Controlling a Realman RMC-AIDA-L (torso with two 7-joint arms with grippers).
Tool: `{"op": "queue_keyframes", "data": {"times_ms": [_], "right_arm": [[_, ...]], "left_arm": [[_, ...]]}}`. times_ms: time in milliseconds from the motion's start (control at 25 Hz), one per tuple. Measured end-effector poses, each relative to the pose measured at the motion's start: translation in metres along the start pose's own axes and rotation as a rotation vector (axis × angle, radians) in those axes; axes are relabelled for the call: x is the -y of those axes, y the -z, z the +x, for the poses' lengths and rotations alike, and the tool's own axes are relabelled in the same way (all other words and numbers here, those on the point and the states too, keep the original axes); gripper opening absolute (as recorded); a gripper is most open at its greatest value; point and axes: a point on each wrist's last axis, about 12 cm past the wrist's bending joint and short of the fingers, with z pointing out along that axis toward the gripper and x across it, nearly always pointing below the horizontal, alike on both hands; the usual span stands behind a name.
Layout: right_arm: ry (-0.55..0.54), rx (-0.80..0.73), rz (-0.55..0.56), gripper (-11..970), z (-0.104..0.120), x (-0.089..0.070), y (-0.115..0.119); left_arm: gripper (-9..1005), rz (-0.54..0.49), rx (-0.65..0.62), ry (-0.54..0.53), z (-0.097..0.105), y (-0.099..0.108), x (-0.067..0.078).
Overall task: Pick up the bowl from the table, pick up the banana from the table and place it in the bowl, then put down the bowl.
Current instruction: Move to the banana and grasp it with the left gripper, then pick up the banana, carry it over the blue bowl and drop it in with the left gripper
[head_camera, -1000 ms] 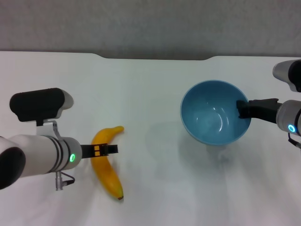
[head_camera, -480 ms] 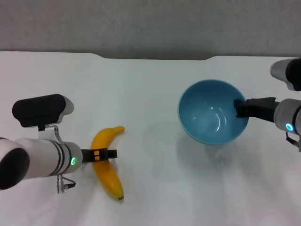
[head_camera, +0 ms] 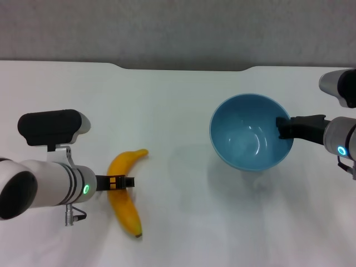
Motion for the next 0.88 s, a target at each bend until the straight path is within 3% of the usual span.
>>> {"op": "queue_keyframes", "data": {"times_ms": [560, 720, 880], "right_arm": [[-0.003, -0.004, 0.0, 43, 0.002, 0.0, 0.0], [-0.009, -0.015, 0.002, 43, 0.006, 0.001, 0.0], [-0.032, -0.037, -0.027, 44, 0.012, -0.006, -0.003]], "left_arm": [[542, 0.014, 0.009, -0.032, -0.004, 0.003, 0.003], [542, 0.043, 0.042, -0.044, -0.009, 0.012, 0.008], [542, 0.092, 0.112, -0.086, -0.021, 0.036, 0.017]]}}
